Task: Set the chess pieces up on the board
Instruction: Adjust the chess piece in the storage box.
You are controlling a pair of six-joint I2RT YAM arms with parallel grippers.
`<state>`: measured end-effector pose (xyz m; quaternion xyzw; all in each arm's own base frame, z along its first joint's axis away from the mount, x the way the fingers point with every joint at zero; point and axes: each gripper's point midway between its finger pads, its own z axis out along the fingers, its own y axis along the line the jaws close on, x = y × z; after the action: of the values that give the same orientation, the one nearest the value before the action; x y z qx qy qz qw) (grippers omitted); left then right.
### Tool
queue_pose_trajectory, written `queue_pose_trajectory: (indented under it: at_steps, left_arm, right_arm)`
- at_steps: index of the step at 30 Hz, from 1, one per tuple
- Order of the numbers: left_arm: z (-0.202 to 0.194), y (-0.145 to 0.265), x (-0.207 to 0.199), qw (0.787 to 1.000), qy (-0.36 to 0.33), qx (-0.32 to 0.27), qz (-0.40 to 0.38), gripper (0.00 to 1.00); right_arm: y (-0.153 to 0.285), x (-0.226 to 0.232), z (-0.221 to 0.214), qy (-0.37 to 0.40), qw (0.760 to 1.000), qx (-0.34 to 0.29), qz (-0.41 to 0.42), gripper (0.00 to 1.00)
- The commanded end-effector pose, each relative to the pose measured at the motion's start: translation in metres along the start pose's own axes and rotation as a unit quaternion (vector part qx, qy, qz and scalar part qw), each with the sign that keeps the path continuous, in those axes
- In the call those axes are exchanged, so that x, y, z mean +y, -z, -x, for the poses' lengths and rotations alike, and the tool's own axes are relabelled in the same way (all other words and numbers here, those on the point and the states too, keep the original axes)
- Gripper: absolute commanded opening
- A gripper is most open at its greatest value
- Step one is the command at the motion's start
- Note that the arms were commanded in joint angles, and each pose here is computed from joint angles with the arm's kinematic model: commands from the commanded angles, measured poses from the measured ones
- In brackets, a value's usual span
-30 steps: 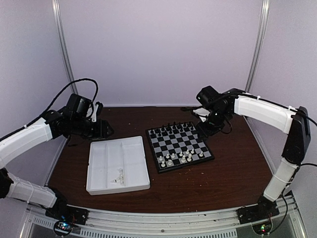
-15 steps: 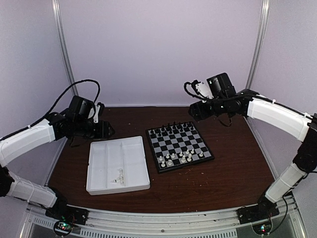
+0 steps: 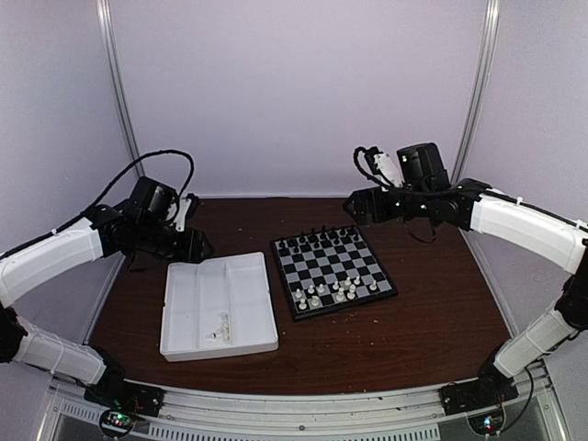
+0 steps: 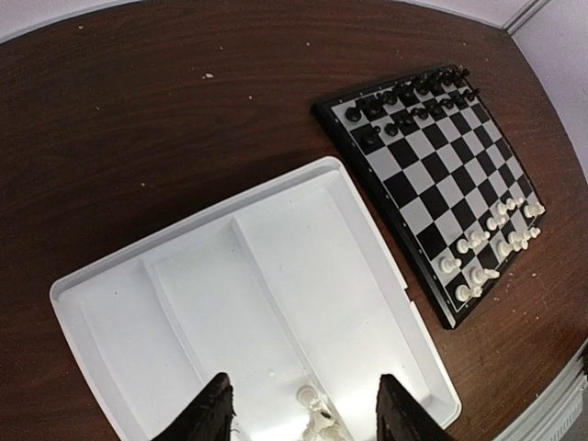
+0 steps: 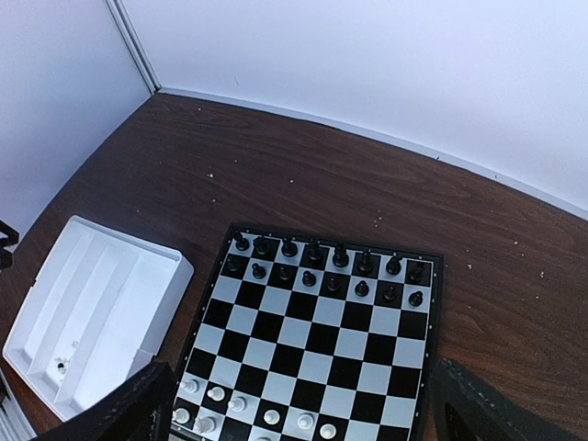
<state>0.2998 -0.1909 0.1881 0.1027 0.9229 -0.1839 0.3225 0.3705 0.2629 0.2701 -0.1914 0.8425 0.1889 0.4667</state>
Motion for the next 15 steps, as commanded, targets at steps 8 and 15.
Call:
queue_pose_trajectory:
  at_steps: [8, 15]
  left_arm:
    - [-0.028, 0.005, -0.008, 0.999, -0.002, 0.039, -0.028, 0.49]
    - [-0.036, -0.016, -0.016, 0.998, -0.001, 0.059, -0.033, 0.35]
  right_arm:
    - [0.008, 0.01, 0.013, -0.044, 0.998, -0.016, 0.029, 1.0]
    - [0.004, 0.012, 0.014, -0.023, 0.999, 0.005, 0.031, 1.0]
